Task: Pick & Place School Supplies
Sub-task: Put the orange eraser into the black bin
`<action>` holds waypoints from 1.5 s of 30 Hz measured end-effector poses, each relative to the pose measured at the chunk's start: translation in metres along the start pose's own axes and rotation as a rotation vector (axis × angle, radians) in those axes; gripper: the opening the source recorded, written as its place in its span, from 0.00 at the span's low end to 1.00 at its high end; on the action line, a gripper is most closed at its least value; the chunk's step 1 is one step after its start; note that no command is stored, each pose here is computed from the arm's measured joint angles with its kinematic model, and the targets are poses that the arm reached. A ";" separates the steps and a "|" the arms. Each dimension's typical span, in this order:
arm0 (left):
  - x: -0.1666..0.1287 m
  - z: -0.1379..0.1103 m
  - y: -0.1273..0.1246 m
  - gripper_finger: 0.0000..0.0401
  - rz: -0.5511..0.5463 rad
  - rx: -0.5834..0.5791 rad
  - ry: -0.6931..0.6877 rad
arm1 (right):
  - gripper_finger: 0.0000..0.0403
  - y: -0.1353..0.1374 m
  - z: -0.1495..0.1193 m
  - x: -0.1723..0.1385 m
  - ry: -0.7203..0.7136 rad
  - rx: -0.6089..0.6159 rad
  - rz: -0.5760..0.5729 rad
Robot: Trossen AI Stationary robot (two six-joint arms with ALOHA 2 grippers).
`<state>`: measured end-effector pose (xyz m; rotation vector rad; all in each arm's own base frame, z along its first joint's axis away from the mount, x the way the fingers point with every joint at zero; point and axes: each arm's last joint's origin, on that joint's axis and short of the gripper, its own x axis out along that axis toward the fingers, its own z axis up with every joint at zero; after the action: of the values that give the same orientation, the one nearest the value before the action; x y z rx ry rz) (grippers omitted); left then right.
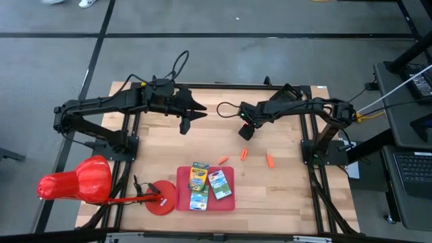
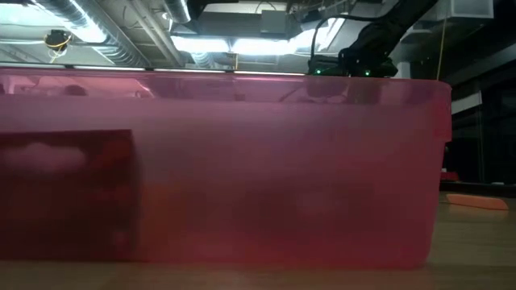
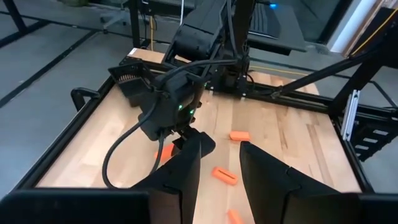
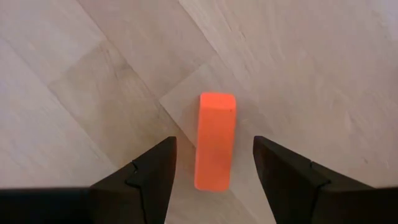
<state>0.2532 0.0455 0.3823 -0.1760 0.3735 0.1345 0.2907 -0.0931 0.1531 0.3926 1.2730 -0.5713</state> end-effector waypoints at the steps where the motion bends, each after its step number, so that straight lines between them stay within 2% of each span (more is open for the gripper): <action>1: 0.000 0.000 0.000 0.27 0.000 -0.004 0.000 | 0.54 0.000 -0.001 0.001 0.003 0.002 0.006; 9: 0.000 0.000 0.000 0.27 -0.002 -0.017 -0.001 | 0.53 -0.001 -0.008 0.006 0.022 0.001 0.002; 15: -0.006 0.002 -0.001 0.26 -0.004 -0.017 -0.020 | 0.47 0.002 -0.018 0.014 0.029 0.031 0.027; 18: -0.010 0.004 -0.001 0.25 -0.001 -0.016 -0.034 | 0.39 0.005 -0.018 0.014 0.024 0.029 0.033; 24: -0.020 0.006 -0.001 0.25 0.018 -0.015 -0.063 | 0.14 0.006 -0.017 0.014 0.003 0.045 0.043; 25: -0.021 0.007 -0.002 0.25 0.022 -0.015 -0.069 | 0.12 0.006 -0.016 0.013 -0.001 0.052 0.043; 28: -0.027 0.008 -0.002 0.25 0.034 -0.014 -0.085 | 0.11 0.006 -0.014 0.011 -0.028 0.063 0.053; 30: -0.030 0.009 -0.002 0.25 0.041 -0.013 -0.096 | 0.11 0.006 -0.013 0.006 -0.050 0.067 0.060; 36: -0.037 0.010 -0.002 0.24 0.043 -0.010 -0.115 | 0.00 0.002 -0.013 -0.022 -0.125 0.121 0.082; 41: -0.038 0.010 -0.002 0.24 0.066 0.014 -0.120 | 0.00 -0.011 -0.016 -0.049 -0.191 0.189 0.030; 45: -0.038 0.010 -0.001 0.24 0.090 0.020 -0.120 | 0.00 -0.016 -0.016 -0.060 -0.229 0.207 0.065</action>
<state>0.2218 0.0426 0.4061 -0.1303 0.2633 0.2286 0.2574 -0.0863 0.2078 0.5226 0.9814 -0.6756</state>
